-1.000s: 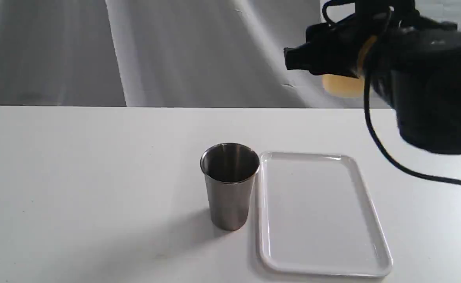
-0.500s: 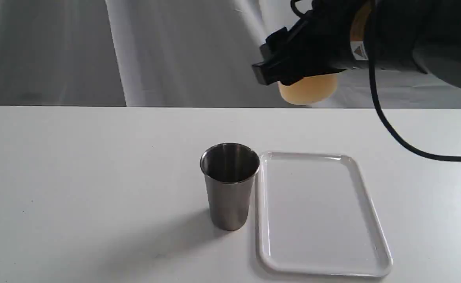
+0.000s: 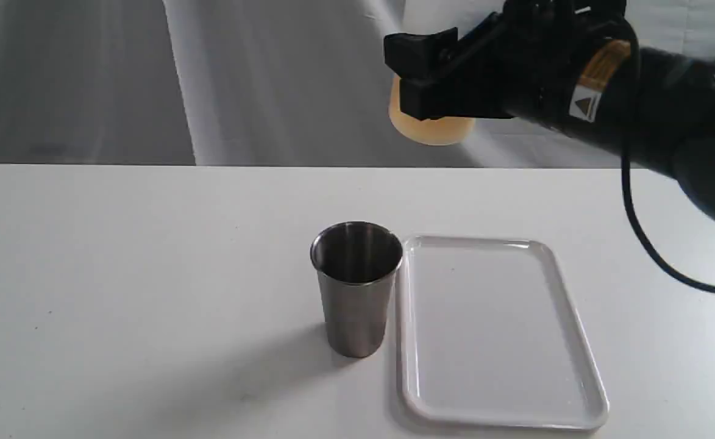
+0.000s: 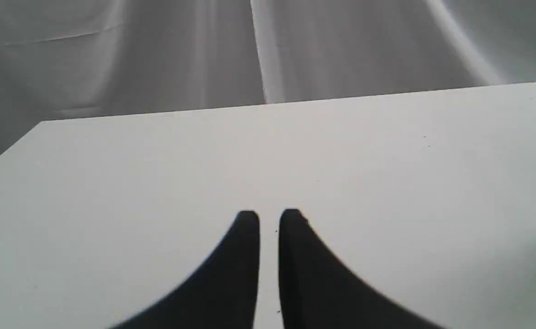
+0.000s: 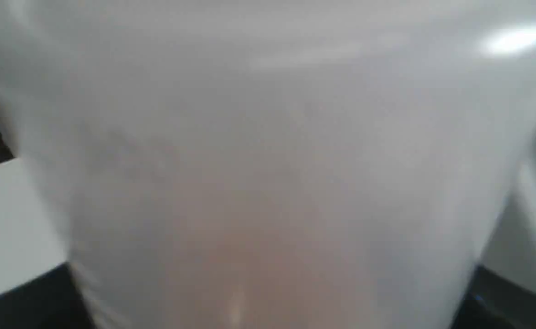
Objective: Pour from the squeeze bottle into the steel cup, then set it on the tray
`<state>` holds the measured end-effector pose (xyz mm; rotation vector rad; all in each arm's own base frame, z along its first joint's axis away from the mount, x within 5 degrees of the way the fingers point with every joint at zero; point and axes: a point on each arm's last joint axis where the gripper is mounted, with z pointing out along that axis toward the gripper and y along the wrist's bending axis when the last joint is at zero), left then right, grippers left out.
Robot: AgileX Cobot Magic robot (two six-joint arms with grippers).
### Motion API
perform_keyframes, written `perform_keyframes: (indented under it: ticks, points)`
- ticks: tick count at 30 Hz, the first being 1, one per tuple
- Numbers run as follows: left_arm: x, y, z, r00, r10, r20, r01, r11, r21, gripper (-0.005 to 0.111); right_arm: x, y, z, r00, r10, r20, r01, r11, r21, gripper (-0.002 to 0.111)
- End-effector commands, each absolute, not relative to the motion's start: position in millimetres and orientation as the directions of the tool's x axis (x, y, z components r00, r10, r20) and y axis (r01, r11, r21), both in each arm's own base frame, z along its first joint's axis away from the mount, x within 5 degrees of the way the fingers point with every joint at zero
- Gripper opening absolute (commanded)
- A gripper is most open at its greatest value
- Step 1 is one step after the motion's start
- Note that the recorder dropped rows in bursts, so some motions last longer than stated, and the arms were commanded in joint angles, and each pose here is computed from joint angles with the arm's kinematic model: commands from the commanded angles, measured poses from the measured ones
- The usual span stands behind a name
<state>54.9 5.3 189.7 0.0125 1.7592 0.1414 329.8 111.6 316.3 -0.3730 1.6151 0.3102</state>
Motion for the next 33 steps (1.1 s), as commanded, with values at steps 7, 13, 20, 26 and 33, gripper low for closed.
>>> perform_keyframes:
  ticks: [7, 13, 20, 26, 33]
  points:
    - [54.8, 5.2, 189.1, -0.185, 0.089, -0.979, -0.069, 0.992, 0.103, 0.008, 311.0, 89.3, 281.8, 0.058, -0.04, -0.998, -0.273, 0.96, -0.054, 0.0]
    - [54.8, 5.2, 189.1, -0.185, 0.089, -0.979, -0.069, 0.992, 0.103, 0.008, 303.7, 87.2, 258.8, -0.008, -0.082, -0.997, -0.277, 0.958, -0.077, 0.0]
    - [54.8, 5.2, 189.1, -0.185, 0.089, -0.979, -0.069, 0.992, 0.103, 0.008, 309.8, 88.6, 243.7, -0.021, -0.082, -0.996, -0.275, 0.959, -0.073, 0.0]
    - [54.8, 5.2, 189.1, -0.185, 0.089, -0.979, -0.069, 0.992, 0.103, 0.008, 318.1, 86.3, 227.3, -0.029, -0.03, -0.999, -0.225, 0.974, -0.022, 0.0]
    - [54.8, 5.2, 189.1, -0.185, 0.089, -0.979, -0.069, 0.992, 0.103, 0.008, 317.5, 79.9, 198.0, -0.022, -0.001, -1.0, -0.16, 0.987, 0.002, 0.0]
